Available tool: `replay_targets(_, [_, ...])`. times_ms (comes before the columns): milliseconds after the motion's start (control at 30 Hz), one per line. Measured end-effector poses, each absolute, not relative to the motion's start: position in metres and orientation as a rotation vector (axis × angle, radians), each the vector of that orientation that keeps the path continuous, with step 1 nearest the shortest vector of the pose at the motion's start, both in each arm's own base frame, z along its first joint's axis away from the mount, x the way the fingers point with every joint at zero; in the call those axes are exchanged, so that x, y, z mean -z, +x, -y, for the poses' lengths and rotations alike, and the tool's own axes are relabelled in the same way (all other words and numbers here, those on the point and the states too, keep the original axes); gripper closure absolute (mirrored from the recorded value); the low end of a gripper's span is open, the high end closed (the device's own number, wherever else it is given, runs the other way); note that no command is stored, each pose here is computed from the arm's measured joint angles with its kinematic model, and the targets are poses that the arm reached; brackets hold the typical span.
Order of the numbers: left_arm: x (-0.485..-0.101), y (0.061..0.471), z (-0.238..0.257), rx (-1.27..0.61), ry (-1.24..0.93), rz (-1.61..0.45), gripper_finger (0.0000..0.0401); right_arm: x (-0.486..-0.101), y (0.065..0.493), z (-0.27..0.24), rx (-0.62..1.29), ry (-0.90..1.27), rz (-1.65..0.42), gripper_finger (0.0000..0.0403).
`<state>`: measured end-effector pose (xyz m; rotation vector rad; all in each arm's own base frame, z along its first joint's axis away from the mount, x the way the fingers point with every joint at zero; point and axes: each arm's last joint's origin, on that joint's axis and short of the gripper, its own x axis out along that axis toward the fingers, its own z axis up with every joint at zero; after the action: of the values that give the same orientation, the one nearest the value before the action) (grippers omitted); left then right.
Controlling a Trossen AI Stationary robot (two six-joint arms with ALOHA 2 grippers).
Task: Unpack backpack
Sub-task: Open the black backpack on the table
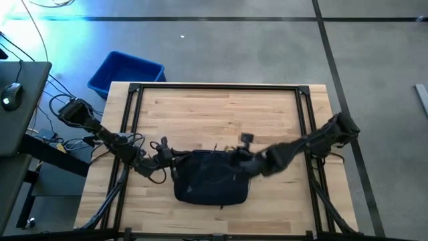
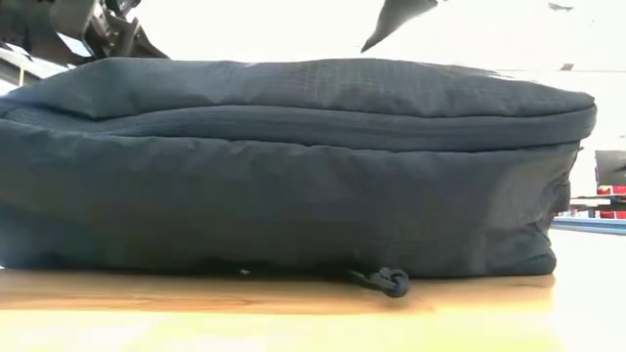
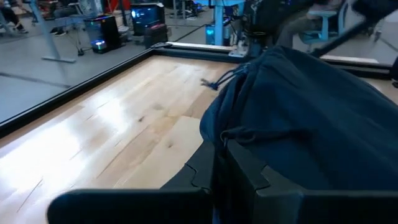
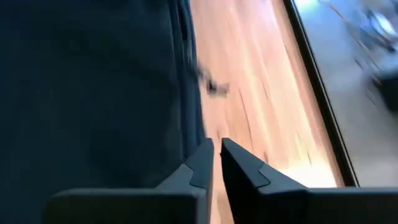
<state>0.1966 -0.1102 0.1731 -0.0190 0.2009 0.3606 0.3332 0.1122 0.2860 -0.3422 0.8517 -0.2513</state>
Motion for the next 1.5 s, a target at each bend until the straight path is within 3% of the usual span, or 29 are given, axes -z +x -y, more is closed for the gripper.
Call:
replay_targets(133, [-0.173, 0.196, 0.112, -0.332, -0.01, -0.208, 0.0401, -0.29, 0.35, -0.082, 0.09, -0.387, -0.842, 0.0319])
replay_targets(300, [-0.173, 0.196, 0.113, -0.316, -0.013, -0.212, 0.0401, -0.264, 0.371, -0.046, -0.03, -0.399, -0.932, 0.0257])
replay_targets(533, [-0.172, 0.196, 0.113, -0.314, -0.022, -0.221, 0.0401, -0.25, 0.386, -0.034, -0.262, -0.483, -0.892, 0.0232])
replay_targets(767, [-0.171, 0.196, 0.112, -0.316, -0.02, -0.224, 0.0401, -0.247, 0.392, -0.049, -0.319, -0.553, -0.824, 0.0258])
replay_targets(1000, [-0.169, 0.195, 0.111, -0.334, -0.031, -0.233, 0.0401, -0.231, 0.401, -0.06, -0.364, -0.579, -0.815, 0.032])
replay_targets(1133, [-0.168, 0.195, 0.11, -0.355, -0.031, -0.237, 0.0401, -0.227, 0.4, -0.061, -0.208, -0.538, -0.879, 0.039])
replay_targets(1333, [-0.162, 0.192, 0.108, -0.406, -0.04, -0.268, 0.0401, -0.228, 0.382, -0.06, 0.013, -0.572, -1.045, 0.0401])
replay_targets(1500, [-0.161, 0.191, 0.107, -0.416, -0.036, -0.279, 0.0401, -0.223, 0.363, -0.056, 0.085, -0.536, -1.228, 0.0402])
